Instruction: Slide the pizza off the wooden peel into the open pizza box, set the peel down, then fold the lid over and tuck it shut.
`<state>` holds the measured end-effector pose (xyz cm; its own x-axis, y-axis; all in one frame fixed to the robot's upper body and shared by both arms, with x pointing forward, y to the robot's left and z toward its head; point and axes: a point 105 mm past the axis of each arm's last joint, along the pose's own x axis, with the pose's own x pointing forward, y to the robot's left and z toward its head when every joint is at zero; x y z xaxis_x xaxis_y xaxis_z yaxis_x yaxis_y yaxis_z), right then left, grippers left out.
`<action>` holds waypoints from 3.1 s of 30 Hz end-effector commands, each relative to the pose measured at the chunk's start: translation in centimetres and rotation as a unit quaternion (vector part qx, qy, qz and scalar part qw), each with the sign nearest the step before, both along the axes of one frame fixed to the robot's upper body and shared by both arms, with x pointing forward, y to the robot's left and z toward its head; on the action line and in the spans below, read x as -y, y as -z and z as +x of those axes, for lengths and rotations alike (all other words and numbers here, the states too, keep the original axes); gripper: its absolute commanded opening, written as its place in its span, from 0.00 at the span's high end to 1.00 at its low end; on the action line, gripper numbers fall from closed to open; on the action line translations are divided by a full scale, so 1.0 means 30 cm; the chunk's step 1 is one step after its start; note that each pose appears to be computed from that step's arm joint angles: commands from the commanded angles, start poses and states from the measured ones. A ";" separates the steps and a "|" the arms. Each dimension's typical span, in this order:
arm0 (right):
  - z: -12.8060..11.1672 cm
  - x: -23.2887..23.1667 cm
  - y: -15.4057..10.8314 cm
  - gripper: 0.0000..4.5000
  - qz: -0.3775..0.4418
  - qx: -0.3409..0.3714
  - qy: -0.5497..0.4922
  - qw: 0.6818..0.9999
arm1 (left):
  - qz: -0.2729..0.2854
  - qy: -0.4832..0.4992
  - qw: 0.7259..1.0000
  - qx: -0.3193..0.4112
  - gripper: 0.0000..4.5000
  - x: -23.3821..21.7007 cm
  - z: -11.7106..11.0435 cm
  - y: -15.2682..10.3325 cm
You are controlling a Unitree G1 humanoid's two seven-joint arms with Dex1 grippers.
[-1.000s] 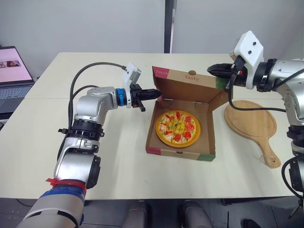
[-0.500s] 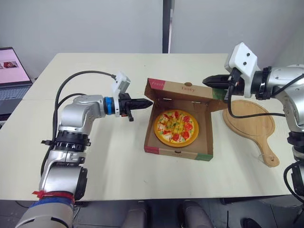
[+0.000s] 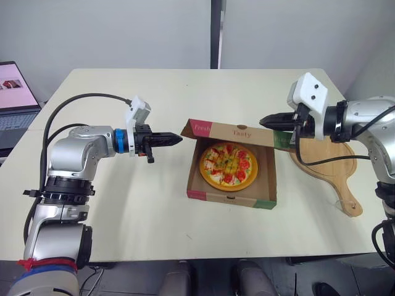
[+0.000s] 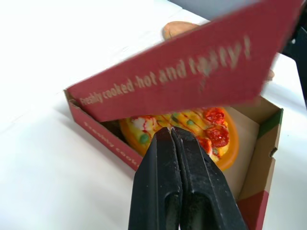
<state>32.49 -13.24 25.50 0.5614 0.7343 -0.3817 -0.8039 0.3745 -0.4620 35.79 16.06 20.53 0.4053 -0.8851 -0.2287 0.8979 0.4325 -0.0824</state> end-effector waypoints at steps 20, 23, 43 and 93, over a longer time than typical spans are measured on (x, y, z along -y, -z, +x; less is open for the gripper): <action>-0.133 -0.073 0.103 1.00 0.005 -0.035 -0.032 0.999 | 0.117 0.214 0.958 0.151 1.00 0.268 -0.058 -0.038; -0.121 -0.074 0.091 1.00 0.011 -0.009 -0.021 1.000 | 0.131 0.226 0.953 0.153 1.00 0.272 -0.058 -0.017; -0.190 0.202 0.267 1.00 -0.036 -0.045 0.138 0.989 | 0.137 0.222 0.953 0.152 1.00 0.243 -0.030 0.000; -0.285 0.019 0.232 0.04 -0.055 -0.005 -0.011 0.998 | 0.158 0.245 0.941 0.172 1.00 0.309 -0.029 0.016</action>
